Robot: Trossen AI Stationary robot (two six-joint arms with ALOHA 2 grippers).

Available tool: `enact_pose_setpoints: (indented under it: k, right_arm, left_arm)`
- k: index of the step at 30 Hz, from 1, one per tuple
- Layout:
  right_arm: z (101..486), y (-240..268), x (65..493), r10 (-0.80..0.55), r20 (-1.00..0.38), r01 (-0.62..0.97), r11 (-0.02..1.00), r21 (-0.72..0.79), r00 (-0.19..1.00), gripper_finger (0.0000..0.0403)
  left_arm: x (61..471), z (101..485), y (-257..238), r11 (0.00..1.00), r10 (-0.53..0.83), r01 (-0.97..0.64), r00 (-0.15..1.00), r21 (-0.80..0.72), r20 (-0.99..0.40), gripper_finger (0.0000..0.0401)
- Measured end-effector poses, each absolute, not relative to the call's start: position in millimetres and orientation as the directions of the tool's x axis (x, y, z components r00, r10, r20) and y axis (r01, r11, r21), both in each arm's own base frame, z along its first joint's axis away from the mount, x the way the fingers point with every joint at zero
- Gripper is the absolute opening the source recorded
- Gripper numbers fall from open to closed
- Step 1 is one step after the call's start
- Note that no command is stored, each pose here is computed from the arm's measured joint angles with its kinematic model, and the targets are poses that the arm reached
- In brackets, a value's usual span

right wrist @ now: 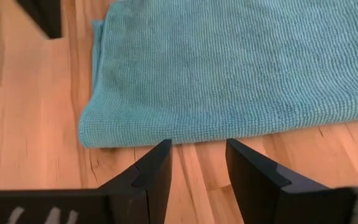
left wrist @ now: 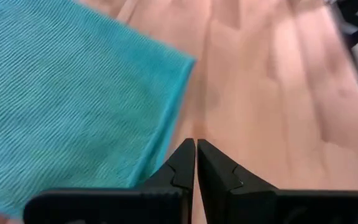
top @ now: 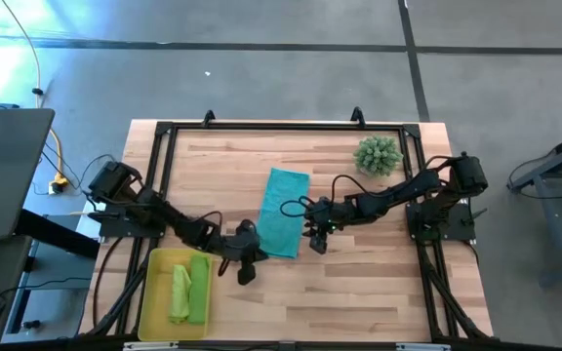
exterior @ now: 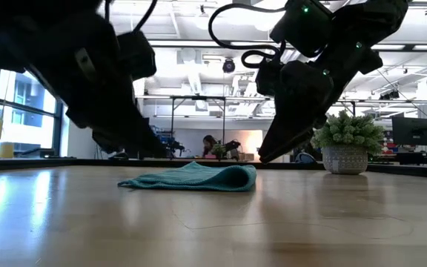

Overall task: Roll microfiber towels into tight, uniform cylinder then place into a basket
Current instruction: Fold the blue microfiber towel

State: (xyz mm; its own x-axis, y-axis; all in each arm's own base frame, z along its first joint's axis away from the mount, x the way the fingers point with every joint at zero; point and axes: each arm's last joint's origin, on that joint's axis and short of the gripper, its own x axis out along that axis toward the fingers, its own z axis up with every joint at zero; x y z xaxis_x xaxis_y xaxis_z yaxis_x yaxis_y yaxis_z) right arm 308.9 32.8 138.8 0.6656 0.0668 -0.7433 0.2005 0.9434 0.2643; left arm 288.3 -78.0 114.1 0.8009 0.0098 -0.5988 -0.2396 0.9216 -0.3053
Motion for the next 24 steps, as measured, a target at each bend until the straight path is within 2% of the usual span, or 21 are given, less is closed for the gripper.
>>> enact_pose_setpoints:
  k: [4,12,18,20,24]
  right_arm:
    - [140.1,32.9,310.4,0.065,-0.730,0.197,0.943,0.268,0.680,0.0142]
    - [140.5,32.8,310.6,0.061,-0.728,0.200,0.943,0.266,0.683,0.0142]
    - [140.8,31.5,311.0,0.017,-0.724,0.244,0.936,0.255,0.690,0.0142]
    - [141.2,32.2,311.3,0.060,-0.726,0.243,0.921,0.304,0.685,0.0142]
    - [156.3,38.6,313.4,0.258,-0.740,0.130,0.898,0.421,0.621,0.0142]
  left_arm:
    - [291.3,118.7,-80.2,0.933,-0.003,-0.197,0.833,-0.302,-0.553,0.0007]
    - [291.8,118.8,-78.3,0.988,0.016,-0.096,0.835,-0.118,-0.550,0.0007]
    - [293.4,118.9,-72.4,0.983,0.031,-0.124,0.835,-0.133,-0.549,0.0010]
    - [293.3,118.8,-72.5,0.979,0.026,-0.131,0.834,-0.153,-0.551,0.0017]
    - [293.2,119.0,-73.2,0.973,0.019,-0.143,0.834,-0.183,-0.551,0.0043]
